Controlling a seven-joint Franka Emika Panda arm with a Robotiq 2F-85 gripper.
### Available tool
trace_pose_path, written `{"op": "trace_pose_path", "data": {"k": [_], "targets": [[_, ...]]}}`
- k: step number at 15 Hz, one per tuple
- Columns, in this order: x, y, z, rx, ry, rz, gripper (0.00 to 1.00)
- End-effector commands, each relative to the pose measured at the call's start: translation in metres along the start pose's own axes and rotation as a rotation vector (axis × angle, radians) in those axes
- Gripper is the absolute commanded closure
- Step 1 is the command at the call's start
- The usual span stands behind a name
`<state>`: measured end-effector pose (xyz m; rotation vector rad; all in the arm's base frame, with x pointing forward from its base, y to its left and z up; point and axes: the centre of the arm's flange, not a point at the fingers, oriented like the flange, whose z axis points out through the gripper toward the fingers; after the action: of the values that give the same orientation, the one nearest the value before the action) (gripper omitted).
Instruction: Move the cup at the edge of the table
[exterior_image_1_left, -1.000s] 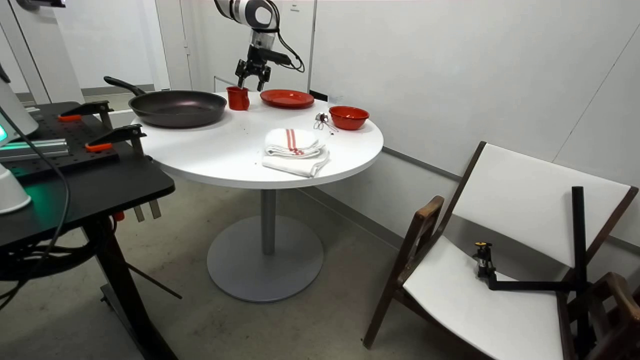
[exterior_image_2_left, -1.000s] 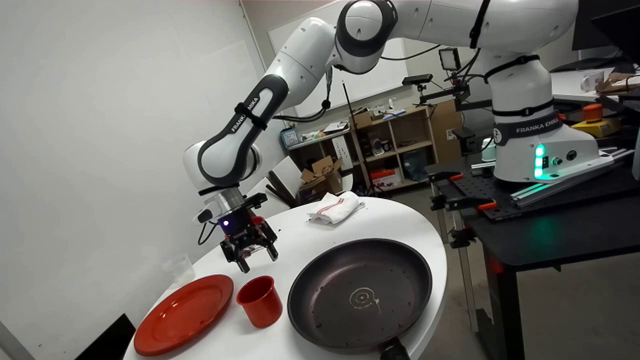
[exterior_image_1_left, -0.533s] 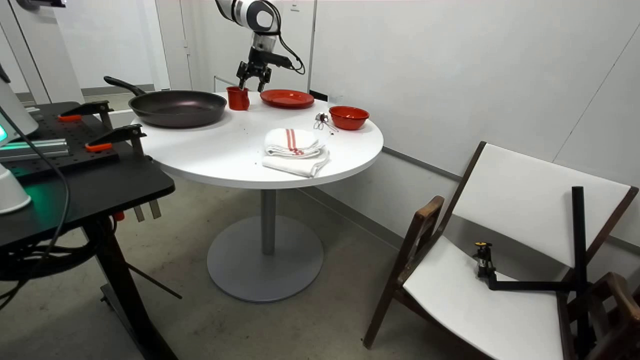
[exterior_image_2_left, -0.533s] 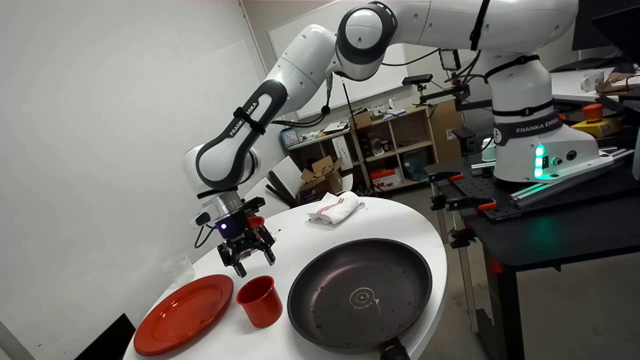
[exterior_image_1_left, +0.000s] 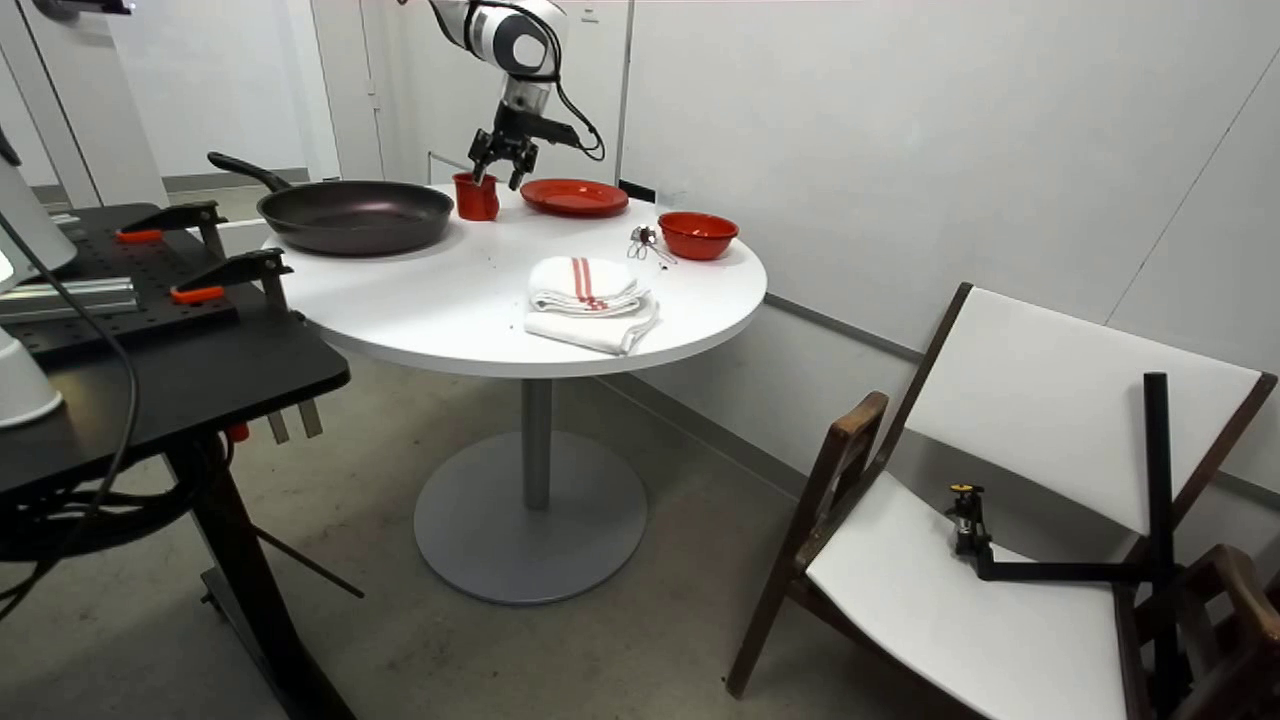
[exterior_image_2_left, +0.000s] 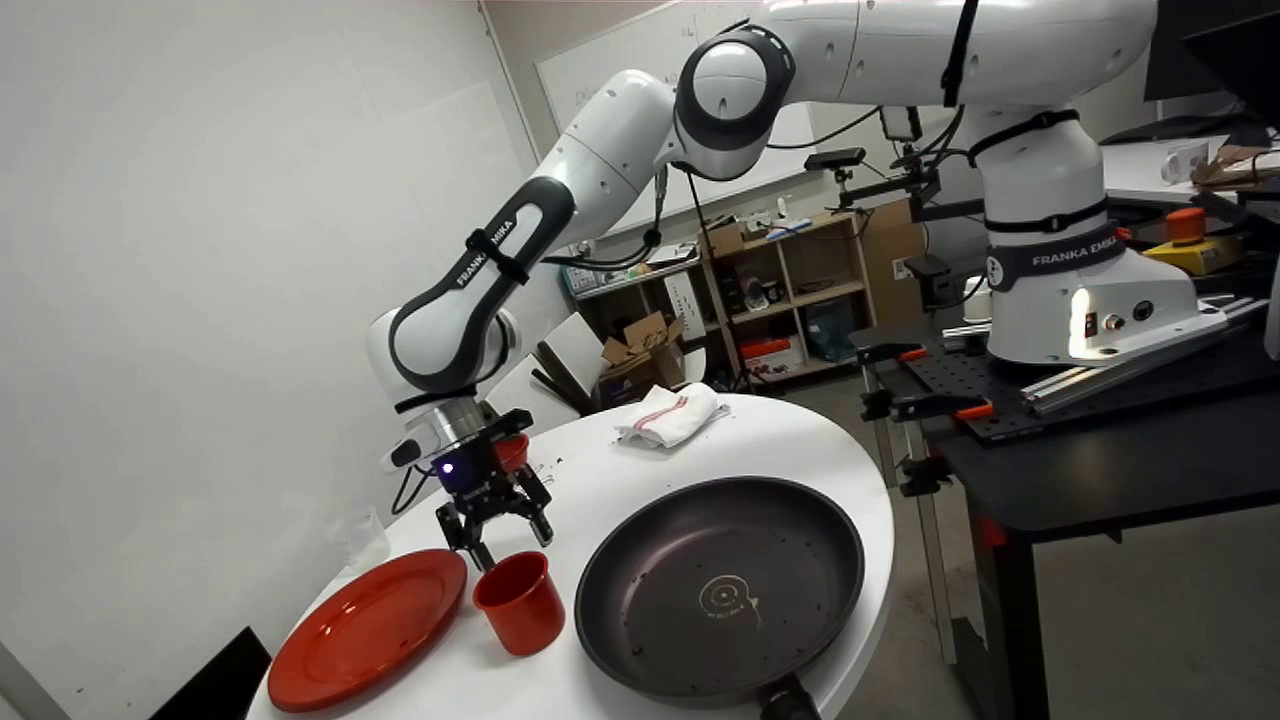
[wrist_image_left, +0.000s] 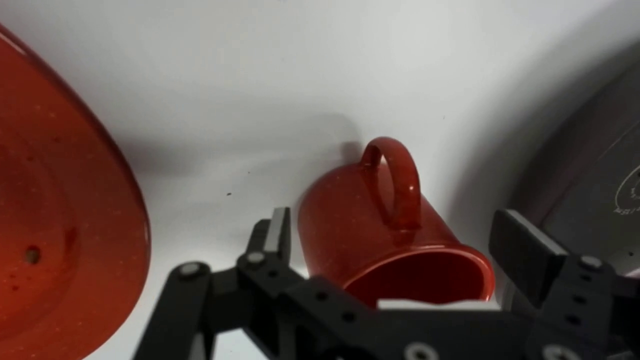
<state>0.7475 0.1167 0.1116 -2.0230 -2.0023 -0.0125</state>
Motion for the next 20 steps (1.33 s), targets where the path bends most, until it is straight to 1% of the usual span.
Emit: {"op": "trace_pose_path", "data": {"k": [1, 5, 7, 8, 9, 10, 11, 12, 14, 15, 16, 18, 19, 20], "targets": [[0.004, 0.016, 0.006, 0.018, 0.041, -0.016, 0.0], [0.004, 0.015, 0.011, 0.021, 0.046, -0.012, 0.0], [0.003, 0.015, 0.013, 0.022, 0.049, -0.009, 0.02], [0.003, 0.015, 0.013, 0.022, 0.05, -0.008, 0.05], [0.003, 0.015, 0.013, 0.022, 0.051, -0.007, 0.1], [0.003, 0.015, 0.014, 0.022, 0.052, -0.007, 0.1], [0.003, 0.015, 0.014, 0.021, 0.054, -0.006, 0.15], [0.003, 0.015, 0.014, 0.021, 0.055, -0.005, 0.11], [0.003, 0.015, 0.015, 0.02, 0.058, -0.004, 0.13], [0.003, 0.015, 0.015, 0.019, 0.059, -0.004, 0.16], [0.004, 0.015, 0.015, 0.019, 0.061, -0.005, 0.16], [0.005, 0.014, 0.016, 0.02, 0.064, -0.006, 0.31], [0.006, 0.014, 0.017, 0.021, 0.065, -0.007, 0.44], [0.007, 0.014, 0.017, 0.021, 0.066, -0.008, 0.49]]}}
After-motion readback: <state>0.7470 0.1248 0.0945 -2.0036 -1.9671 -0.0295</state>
